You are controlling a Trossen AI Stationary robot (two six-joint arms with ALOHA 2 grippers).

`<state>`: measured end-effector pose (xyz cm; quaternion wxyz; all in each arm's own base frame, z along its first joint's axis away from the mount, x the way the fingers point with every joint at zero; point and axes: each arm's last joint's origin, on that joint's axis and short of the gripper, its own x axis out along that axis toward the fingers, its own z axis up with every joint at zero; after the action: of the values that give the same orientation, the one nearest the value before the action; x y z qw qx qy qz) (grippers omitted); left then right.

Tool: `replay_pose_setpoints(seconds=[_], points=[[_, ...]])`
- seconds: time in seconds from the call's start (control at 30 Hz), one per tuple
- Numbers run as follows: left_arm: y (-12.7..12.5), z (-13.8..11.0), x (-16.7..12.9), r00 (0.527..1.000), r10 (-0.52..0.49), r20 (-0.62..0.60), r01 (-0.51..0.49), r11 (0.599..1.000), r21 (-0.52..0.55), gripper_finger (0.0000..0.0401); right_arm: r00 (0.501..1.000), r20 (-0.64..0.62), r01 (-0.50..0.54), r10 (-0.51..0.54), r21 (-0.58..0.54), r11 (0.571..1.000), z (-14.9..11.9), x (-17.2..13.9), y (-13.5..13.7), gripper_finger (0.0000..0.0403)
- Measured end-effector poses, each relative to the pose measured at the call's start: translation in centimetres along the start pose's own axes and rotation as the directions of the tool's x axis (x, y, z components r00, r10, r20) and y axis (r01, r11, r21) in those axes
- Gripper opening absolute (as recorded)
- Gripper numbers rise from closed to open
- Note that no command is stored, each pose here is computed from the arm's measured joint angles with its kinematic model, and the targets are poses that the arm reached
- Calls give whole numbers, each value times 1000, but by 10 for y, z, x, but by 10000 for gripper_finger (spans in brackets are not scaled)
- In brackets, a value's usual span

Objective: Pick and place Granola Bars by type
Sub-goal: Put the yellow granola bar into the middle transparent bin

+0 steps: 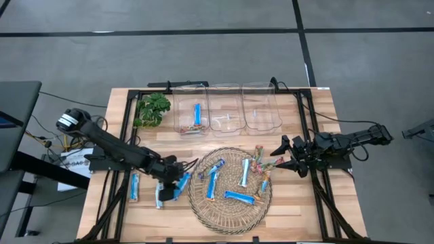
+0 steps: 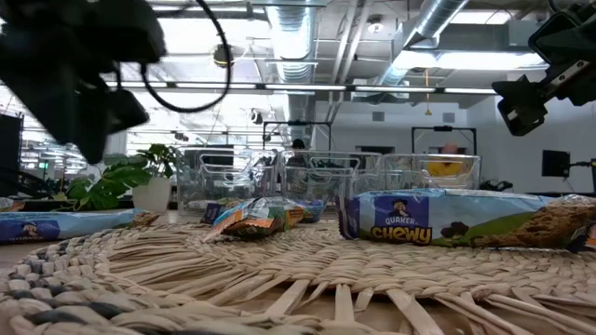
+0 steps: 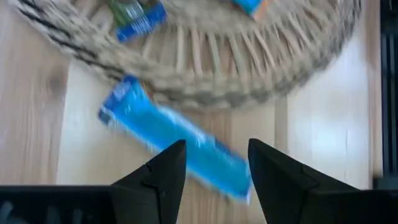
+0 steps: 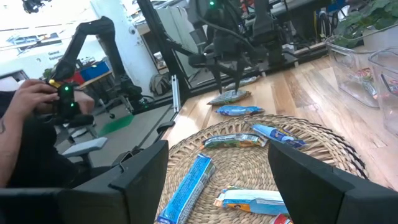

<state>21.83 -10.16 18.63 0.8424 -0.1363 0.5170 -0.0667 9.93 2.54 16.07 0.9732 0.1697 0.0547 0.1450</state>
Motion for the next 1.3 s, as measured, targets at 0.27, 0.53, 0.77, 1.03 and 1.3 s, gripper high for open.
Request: replay_pose_setpoints(seconds=[0.27,0.53,0.77,1.03,1.3], points=[[-7,-33,-30,987,50,-155,-47,999,25,167,1000,0,0,0,0,1000,0,0,0,271],[-1,-52,-50,958,115,-261,-181,953,-245,166,1000,0,0,0,0,1000,0,0,0,271],[1,-65,-54,908,155,-389,-322,853,-411,166,1000,0,0,0,0,1000,0,0,0,271],[-14,-81,-54,883,125,-452,-401,700,-591,166,1000,0,0,0,0,1000,0,0,0,271],[-28,-95,-45,847,175,-502,-490,620,-612,166,1000,0,0,0,0,1000,0,0,0,271]])
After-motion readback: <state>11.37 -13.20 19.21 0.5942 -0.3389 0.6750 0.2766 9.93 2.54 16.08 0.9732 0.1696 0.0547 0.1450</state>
